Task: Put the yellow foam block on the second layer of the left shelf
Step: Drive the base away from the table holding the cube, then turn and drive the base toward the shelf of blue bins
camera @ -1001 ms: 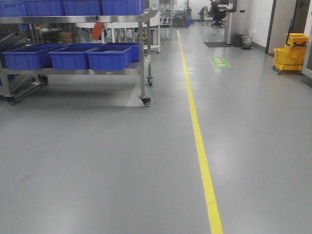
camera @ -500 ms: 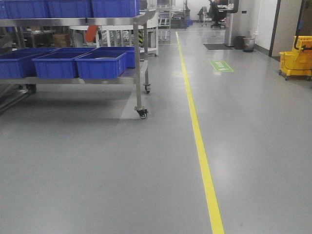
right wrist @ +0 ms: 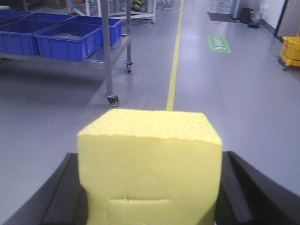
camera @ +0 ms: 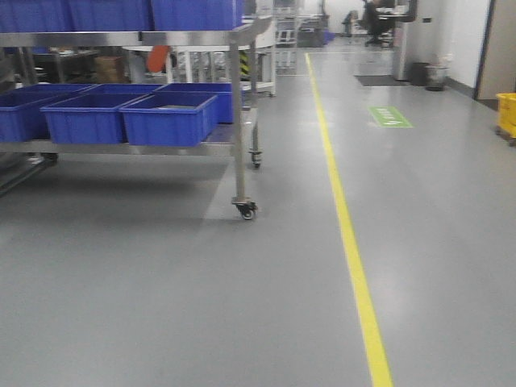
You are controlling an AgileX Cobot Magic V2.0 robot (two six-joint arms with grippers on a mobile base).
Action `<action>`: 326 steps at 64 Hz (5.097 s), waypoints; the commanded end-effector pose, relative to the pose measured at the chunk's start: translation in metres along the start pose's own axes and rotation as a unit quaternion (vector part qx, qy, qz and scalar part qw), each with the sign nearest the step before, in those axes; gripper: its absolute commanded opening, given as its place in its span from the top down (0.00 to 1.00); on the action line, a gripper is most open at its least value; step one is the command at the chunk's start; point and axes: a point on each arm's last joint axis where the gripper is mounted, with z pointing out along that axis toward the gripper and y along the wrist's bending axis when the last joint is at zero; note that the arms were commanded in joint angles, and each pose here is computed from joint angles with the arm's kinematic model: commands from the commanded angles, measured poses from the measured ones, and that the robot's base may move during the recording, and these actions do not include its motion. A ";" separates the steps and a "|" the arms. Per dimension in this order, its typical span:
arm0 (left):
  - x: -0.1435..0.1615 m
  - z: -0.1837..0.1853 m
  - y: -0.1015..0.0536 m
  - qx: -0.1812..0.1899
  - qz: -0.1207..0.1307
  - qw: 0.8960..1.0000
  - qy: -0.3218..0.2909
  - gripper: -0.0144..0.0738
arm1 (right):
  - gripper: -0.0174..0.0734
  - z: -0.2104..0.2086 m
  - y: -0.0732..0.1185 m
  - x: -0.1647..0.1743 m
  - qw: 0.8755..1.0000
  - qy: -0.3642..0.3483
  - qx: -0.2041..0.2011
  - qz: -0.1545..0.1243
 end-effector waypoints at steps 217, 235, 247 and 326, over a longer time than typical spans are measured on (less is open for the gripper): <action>0.000 -0.001 -0.001 0.007 -0.004 0.999 -0.039 0.68 | 0.35 -0.001 0.001 -0.015 0.999 -0.044 -0.003 -0.013; 0.000 -0.001 -0.001 0.007 -0.004 0.999 -0.039 0.68 | 0.35 -0.001 0.001 -0.015 0.999 -0.044 -0.003 -0.013; 0.000 -0.001 -0.001 0.007 -0.004 0.999 -0.039 0.68 | 0.35 -0.001 0.001 -0.015 0.999 -0.044 -0.003 -0.013; 0.000 -0.001 -0.001 0.007 -0.004 0.999 -0.039 0.68 | 0.35 -0.001 0.001 -0.015 0.999 -0.044 -0.003 -0.013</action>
